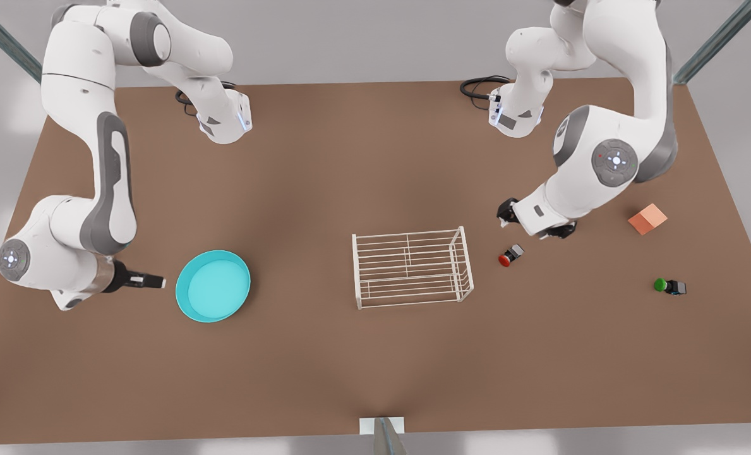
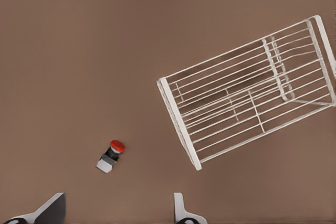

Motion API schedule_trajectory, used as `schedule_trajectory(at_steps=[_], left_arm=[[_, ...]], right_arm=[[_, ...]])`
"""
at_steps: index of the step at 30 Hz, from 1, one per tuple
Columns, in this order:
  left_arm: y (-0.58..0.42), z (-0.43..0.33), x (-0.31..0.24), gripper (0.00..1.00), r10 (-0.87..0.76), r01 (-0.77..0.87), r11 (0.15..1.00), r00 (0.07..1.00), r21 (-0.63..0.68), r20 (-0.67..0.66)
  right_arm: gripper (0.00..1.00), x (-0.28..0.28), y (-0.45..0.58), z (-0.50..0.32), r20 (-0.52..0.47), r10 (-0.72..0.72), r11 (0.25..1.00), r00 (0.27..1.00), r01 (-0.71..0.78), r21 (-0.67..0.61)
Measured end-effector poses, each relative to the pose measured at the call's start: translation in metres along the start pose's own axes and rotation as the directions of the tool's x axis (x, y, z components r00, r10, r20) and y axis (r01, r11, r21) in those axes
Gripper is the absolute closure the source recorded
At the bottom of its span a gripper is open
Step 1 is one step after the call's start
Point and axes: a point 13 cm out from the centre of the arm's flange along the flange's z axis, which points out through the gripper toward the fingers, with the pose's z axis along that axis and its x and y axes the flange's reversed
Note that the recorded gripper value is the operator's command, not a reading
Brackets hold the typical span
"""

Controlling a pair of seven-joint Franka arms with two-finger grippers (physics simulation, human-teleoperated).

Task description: Place the plate on the shelf with right arm and place the red button switch in the plate with left arm

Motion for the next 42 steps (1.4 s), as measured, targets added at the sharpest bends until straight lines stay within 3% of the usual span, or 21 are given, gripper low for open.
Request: schedule_trajectory(at_steps=[13, 30, 35, 42], left_arm=[[0.008, 0.025, -0.005, 0.0, 0.082, -0.082, 0.996, 0.996, -0.024, -0.024], [0.076, 0.074, -0.002, 0.0, 0.194, -0.195, 0.981, 0.978, -0.004, -0.074], [0.093, -0.029, -0.017, 0.0, 0.035, -0.036, 0.999, 0.998, 0.023, 0.047], [0.128, -0.044, 0.007, 0.0, -0.163, 0.163, 0.985, 0.987, 0.048, -0.012]], right_arm=[[0.0, -0.012, 0.005, 0.079, -0.055, -0.018, 0.997, 0.998, 0.013, -0.082], [0.02, -0.012, -0.044, 0.175, -0.058, -0.154, 0.988, 0.986, 0.153, -0.03], [0.09, -0.012, -0.045, 0.184, -0.053, -0.191, 0.981, 0.98, 0.19, -0.026], [0.22, -0.014, -0.047, 0.194, -0.043, -0.209, 0.977, 0.977, 0.207, -0.046]])
